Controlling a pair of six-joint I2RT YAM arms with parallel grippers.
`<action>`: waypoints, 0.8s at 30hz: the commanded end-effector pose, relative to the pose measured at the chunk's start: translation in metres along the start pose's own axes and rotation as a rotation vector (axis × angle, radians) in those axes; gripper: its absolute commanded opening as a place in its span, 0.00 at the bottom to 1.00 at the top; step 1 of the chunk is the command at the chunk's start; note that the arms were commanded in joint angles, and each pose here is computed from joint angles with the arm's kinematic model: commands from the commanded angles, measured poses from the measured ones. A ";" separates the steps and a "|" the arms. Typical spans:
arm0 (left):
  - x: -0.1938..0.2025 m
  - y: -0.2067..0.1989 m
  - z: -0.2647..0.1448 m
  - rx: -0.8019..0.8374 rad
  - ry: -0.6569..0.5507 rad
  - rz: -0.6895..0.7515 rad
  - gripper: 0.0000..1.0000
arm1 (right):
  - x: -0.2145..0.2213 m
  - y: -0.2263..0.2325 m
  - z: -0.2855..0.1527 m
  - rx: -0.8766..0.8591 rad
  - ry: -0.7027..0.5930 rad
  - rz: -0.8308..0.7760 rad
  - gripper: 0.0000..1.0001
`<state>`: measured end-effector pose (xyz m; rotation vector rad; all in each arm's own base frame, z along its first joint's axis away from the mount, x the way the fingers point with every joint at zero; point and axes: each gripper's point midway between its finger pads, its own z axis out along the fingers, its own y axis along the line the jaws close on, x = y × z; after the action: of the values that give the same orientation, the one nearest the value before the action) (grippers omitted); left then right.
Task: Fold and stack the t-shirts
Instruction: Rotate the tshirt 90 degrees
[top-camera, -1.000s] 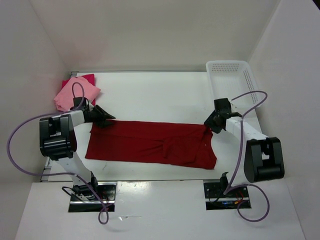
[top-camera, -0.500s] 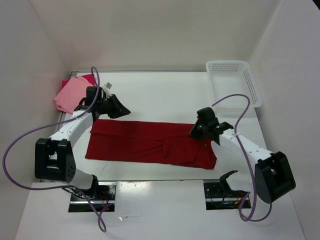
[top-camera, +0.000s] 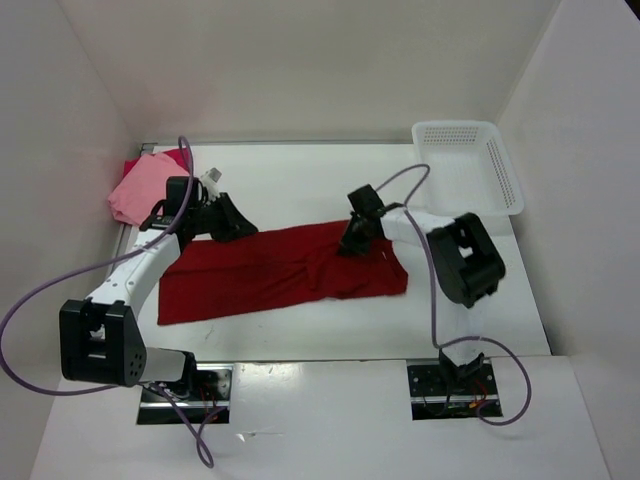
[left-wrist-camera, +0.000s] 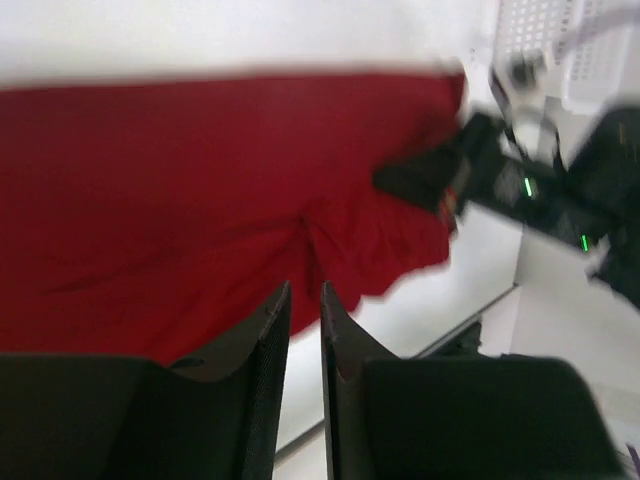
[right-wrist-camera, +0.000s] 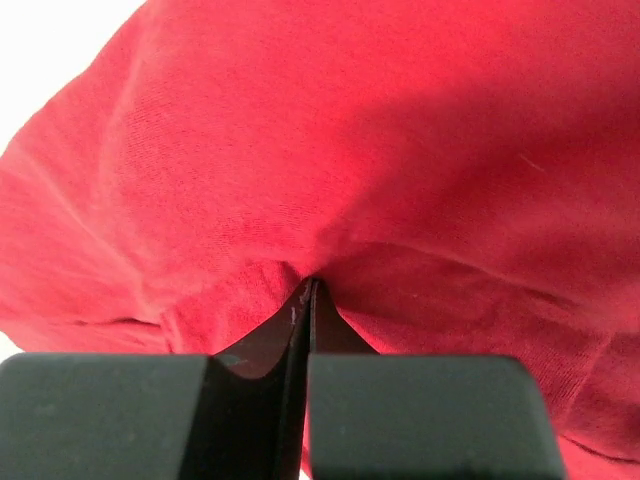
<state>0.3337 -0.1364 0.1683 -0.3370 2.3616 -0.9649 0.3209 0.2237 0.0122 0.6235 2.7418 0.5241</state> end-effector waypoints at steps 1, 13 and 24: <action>-0.006 -0.026 -0.018 0.077 -0.025 0.060 0.25 | -0.026 0.027 0.047 -0.010 -0.005 -0.091 0.00; -0.001 -0.029 -0.056 0.036 -0.088 0.019 0.37 | -0.177 0.257 -0.040 -0.389 -0.322 -0.320 0.21; 0.005 0.009 -0.052 -0.035 -0.071 -0.015 0.44 | -0.030 0.179 -0.096 -0.510 -0.156 -0.343 0.00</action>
<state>0.3020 -0.1058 0.1984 -0.4190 2.2973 -0.9155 0.3967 0.3206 0.2474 0.0493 2.2262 0.9557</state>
